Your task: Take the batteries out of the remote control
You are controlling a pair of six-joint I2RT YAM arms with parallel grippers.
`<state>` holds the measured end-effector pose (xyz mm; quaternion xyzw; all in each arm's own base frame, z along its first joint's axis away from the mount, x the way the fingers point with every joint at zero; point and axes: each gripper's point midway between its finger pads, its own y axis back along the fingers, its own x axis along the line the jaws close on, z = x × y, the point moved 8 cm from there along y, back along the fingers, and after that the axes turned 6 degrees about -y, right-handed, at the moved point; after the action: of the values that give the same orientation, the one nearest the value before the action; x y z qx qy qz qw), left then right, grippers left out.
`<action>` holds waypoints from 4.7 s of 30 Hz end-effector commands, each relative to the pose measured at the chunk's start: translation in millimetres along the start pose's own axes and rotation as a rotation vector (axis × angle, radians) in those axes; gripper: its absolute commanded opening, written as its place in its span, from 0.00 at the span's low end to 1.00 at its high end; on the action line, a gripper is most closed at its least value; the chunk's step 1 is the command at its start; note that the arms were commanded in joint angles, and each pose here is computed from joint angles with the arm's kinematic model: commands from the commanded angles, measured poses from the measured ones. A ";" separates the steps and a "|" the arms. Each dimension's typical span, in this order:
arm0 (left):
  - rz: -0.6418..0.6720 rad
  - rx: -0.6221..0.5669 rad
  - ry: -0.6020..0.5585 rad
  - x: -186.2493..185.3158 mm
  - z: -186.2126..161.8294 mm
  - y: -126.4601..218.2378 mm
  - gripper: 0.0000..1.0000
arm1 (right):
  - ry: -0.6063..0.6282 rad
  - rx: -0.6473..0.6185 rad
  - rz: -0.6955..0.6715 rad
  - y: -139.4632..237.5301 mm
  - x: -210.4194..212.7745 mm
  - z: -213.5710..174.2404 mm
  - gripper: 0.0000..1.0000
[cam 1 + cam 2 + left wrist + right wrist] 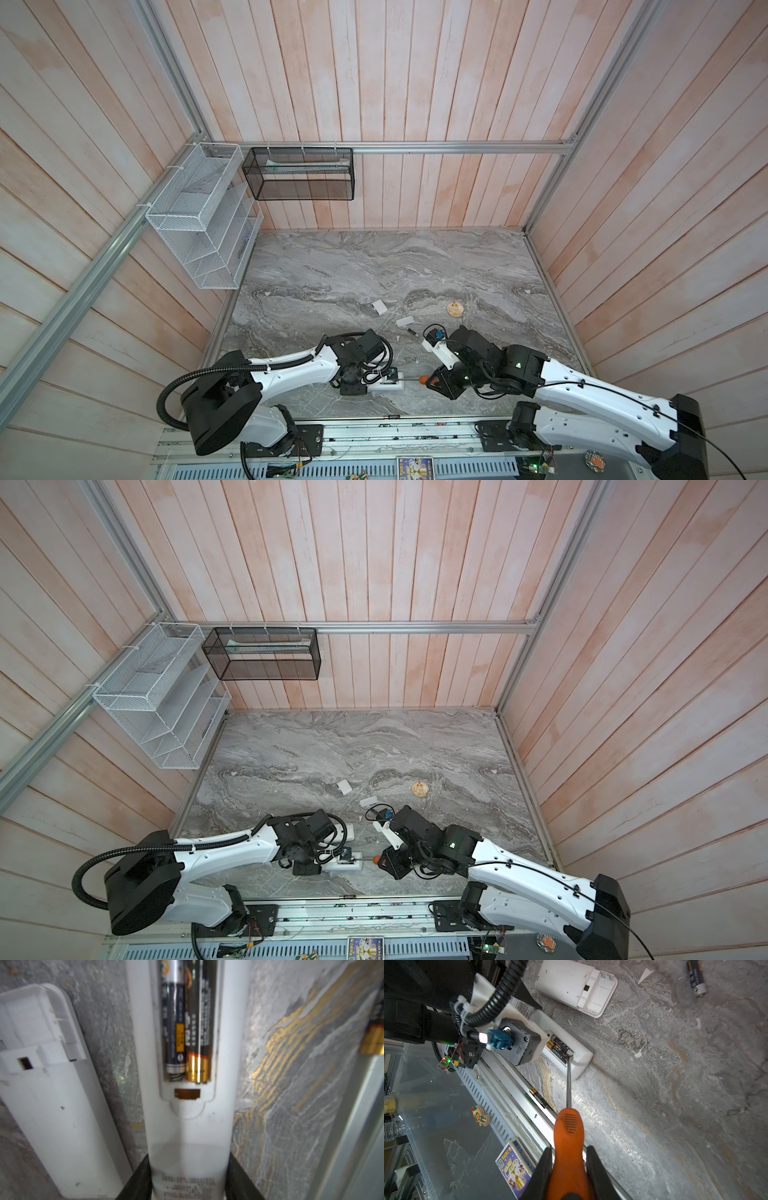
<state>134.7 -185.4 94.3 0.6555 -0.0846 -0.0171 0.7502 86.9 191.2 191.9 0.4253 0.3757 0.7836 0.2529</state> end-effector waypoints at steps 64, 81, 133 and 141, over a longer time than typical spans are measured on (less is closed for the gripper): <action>-0.073 0.042 0.020 -9.9 -10.7 -20.7 0.00 | 0.168 -0.230 0.359 25.2 29.8 9.3 0.00; -0.011 0.025 0.135 16.5 -9.4 -16.1 0.00 | 0.098 -0.201 0.296 29.2 20.5 1.1 0.00; -0.263 -0.040 0.327 29.5 15.0 8.9 0.00 | -0.162 -0.009 0.058 32.7 0.3 30.7 0.00; -0.275 -0.042 0.324 27.3 15.5 5.1 0.00 | -0.169 0.015 0.061 19.8 -5.4 26.3 0.00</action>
<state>161.9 -203.4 107.7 0.6418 0.1297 -0.0077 0.7558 110.4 184.0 219.8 0.4982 0.3480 0.7490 0.2639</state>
